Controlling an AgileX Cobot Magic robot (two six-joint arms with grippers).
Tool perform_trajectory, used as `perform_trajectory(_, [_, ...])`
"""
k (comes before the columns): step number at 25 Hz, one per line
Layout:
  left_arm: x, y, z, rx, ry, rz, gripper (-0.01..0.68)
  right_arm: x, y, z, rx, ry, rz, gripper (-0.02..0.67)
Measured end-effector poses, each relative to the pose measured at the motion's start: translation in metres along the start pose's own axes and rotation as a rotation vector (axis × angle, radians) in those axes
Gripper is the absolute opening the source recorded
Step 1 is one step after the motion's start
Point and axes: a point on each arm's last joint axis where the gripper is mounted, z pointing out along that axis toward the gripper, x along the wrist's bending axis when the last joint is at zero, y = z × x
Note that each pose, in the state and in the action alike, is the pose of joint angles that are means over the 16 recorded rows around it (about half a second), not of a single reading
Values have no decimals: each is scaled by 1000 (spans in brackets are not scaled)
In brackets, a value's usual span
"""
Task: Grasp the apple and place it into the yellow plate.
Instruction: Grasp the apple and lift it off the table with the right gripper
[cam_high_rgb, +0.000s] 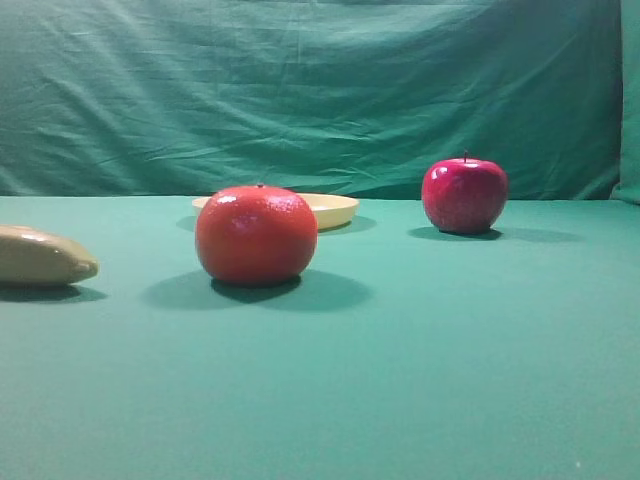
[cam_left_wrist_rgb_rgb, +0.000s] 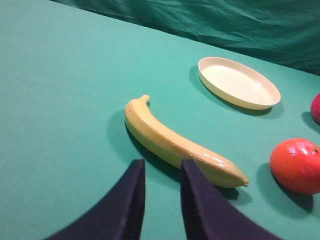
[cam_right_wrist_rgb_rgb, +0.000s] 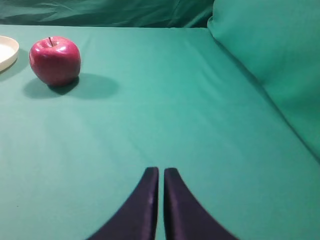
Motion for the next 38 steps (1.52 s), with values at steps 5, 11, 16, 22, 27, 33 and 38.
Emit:
perform_trajectory(5, [0,0,0,0,0,0,157,0,0,0,0,0,0,0])
perform_trajectory(11, [0,0,0,0,0,0,157,0,0,0,0,0,0,0])
perform_trajectory(16, [0,0,0,0,0,0,157,0,0,0,0,0,0,0])
perform_trajectory(22, [0,0,0,0,0,0,157,0,0,0,-1,-1,-3,0])
perform_trajectory(27, [0,0,0,0,0,0,157,0,1,0,-17,-2,-7,0])
perform_trajectory(33, [0,0,0,0,0,0,157,1,9,0,-103,11,14,0])
perform_trajectory(38, [0,0,0,0,0,0,157,2,19,-2,-210,32,48,0])
